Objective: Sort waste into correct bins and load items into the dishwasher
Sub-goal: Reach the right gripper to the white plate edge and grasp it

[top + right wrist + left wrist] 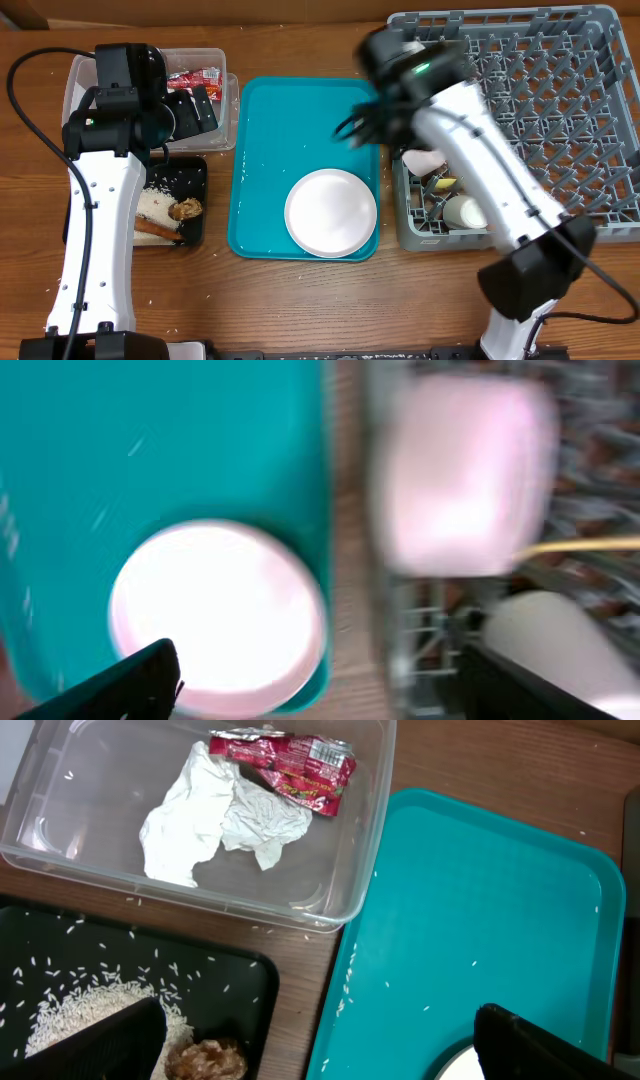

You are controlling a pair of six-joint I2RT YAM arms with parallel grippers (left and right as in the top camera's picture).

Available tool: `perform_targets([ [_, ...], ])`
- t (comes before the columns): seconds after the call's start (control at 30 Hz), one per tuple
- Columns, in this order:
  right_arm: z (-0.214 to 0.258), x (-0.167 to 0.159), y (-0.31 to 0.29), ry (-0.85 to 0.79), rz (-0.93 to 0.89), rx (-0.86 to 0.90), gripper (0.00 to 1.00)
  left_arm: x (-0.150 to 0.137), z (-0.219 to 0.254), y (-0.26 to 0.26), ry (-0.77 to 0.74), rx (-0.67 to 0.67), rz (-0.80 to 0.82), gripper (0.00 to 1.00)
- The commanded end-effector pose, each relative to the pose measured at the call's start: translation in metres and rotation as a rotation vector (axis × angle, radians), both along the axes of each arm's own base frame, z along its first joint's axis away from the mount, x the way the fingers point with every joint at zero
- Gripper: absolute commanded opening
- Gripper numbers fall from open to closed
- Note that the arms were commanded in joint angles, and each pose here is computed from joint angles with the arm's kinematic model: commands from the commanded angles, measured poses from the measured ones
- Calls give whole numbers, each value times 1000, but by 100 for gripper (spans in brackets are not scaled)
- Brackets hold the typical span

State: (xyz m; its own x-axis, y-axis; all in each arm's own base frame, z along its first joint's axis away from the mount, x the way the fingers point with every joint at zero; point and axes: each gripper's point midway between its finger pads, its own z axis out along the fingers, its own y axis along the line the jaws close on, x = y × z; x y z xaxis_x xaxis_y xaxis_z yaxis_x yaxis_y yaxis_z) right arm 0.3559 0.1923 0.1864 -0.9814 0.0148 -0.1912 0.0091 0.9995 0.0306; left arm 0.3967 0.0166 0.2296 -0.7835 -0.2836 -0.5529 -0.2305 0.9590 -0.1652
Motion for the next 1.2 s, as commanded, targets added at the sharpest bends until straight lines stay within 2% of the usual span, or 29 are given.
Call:
perform_targets([
  [0.0, -18, -24, 42, -3, 181, 4, 87, 3, 9, -3, -22, -14, -4, 100],
  [0.13, -48, -43, 86, 0, 260, 74, 87, 3, 9, -3, -22, -14, -4, 100],
  [0.27, -81, -53, 113, 8, 185, 159, 86, 3, 9, -3, -22, -14, -4, 100],
  [0.33, -94, -55, 117, 7, 146, 182, 78, 3, 9, -3, -22, -14, -4, 100],
  [0.4, -109, -54, 119, 1, 106, 201, 62, 3, 9, -3, -22, -14, -4, 100],
  [0.5, -123, -55, 117, 2, 63, 215, 50, 3, 9, -3, -22, -14, -4, 100],
  [0.6, -132, -58, 123, 14, 75, 252, 39, 3, 9, -3, -22, -14, -4, 100],
  [0.63, -137, -61, 130, 29, 86, 292, 31, 3, 9, -3, -22, -14, -4, 100],
  [0.67, -139, -62, 134, 37, 92, 311, 29, 3, 9, -3, -22, -14, -4, 100],
  [0.7, -142, -63, 136, 42, 96, 324, 23, 3, 9, -3, -22, -14, -4, 100],
  [0.9, -166, -71, 149, 121, 115, 372, 13, 3, 9, -3, -22, -14, -4, 100],
  [0.93, -168, -73, 152, 136, 120, 385, 8, 3, 9, -3, -22, -14, -4, 100],
  [1.07, -170, -76, 160, 158, 136, 421, 8, 3, 9, -3, -22, -14, -4, 100],
  [1.17, -163, -84, 177, 169, 231, 493, 8, 3, 9, -3, -22, -14, -4, 100],
])
